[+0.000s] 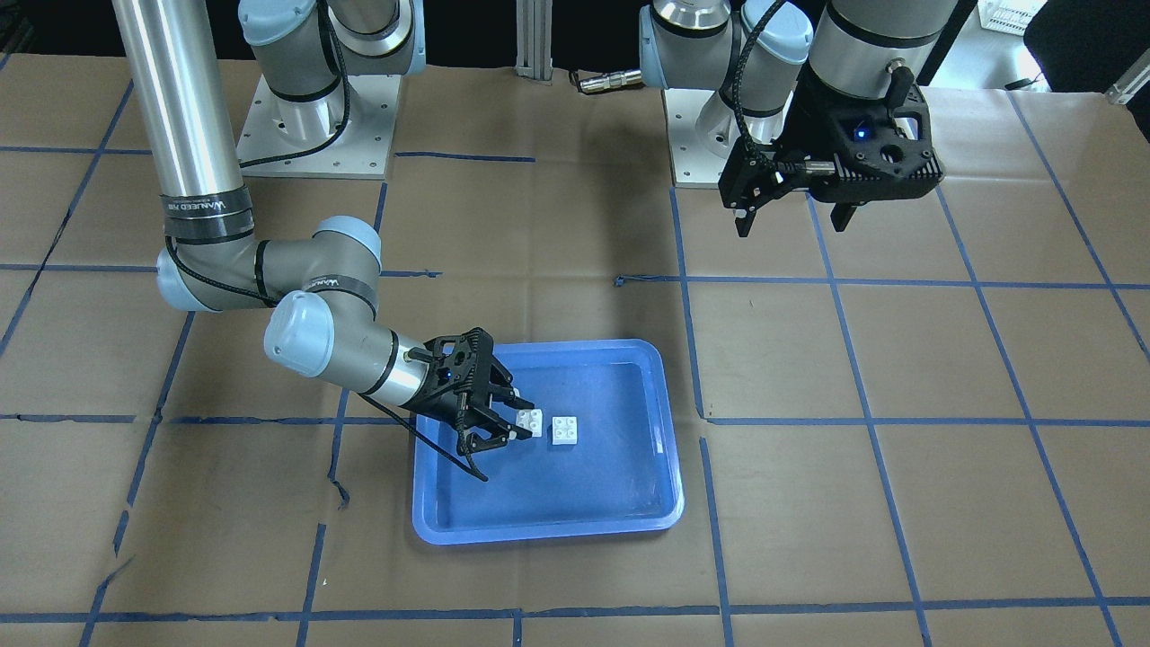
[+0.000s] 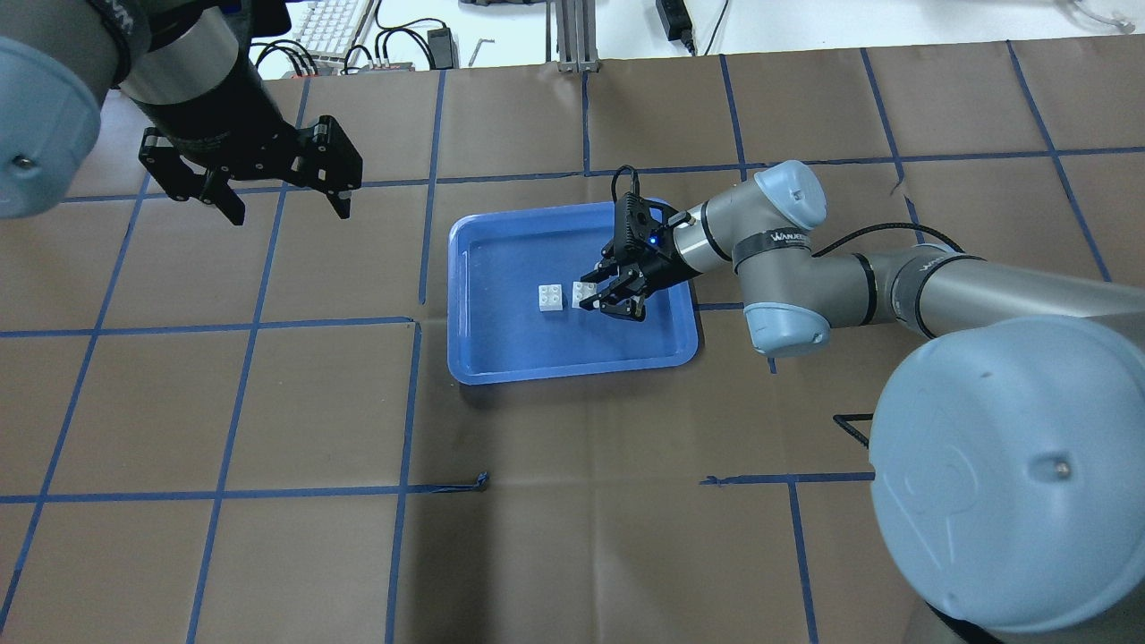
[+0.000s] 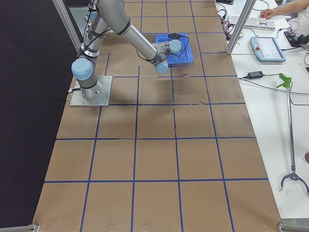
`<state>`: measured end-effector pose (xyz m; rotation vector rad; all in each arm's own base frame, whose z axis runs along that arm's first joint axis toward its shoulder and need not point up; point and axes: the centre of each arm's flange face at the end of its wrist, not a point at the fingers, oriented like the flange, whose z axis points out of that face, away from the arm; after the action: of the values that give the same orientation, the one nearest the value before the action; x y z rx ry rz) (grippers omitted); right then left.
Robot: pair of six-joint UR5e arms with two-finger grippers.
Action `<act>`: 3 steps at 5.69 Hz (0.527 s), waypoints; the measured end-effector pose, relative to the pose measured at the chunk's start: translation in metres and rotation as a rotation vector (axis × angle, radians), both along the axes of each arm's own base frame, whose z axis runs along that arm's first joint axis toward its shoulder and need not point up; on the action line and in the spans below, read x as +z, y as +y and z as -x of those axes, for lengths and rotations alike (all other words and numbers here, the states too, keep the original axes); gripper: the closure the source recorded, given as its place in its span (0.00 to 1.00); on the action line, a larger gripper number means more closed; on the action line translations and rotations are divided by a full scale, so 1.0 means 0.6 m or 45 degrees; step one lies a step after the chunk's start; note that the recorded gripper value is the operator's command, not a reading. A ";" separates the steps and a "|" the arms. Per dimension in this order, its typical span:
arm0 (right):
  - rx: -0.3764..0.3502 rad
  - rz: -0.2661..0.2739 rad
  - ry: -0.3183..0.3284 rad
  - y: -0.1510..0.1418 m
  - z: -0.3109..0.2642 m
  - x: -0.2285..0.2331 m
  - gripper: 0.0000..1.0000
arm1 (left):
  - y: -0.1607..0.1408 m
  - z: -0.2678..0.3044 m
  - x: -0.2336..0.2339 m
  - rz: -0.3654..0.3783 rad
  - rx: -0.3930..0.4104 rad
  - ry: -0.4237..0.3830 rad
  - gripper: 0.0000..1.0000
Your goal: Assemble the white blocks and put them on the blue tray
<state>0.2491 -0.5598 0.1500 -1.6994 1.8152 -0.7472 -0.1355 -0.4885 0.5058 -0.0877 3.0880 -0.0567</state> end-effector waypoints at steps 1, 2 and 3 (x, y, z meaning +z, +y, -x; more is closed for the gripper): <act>-0.015 -0.008 0.006 -0.003 -0.001 0.002 0.73 | 0.001 0.000 -0.001 -0.001 -0.001 -0.001 0.01; -0.041 -0.016 0.027 -0.010 -0.003 0.008 0.73 | 0.001 0.001 -0.001 -0.001 -0.001 -0.001 0.01; -0.066 -0.026 0.056 -0.015 -0.009 0.012 0.73 | 0.003 0.001 0.000 0.000 -0.001 -0.001 0.01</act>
<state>0.2545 -0.5686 0.1573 -1.6739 1.8970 -0.7158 -0.1359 -0.4865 0.5058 -0.0861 3.0873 -0.0572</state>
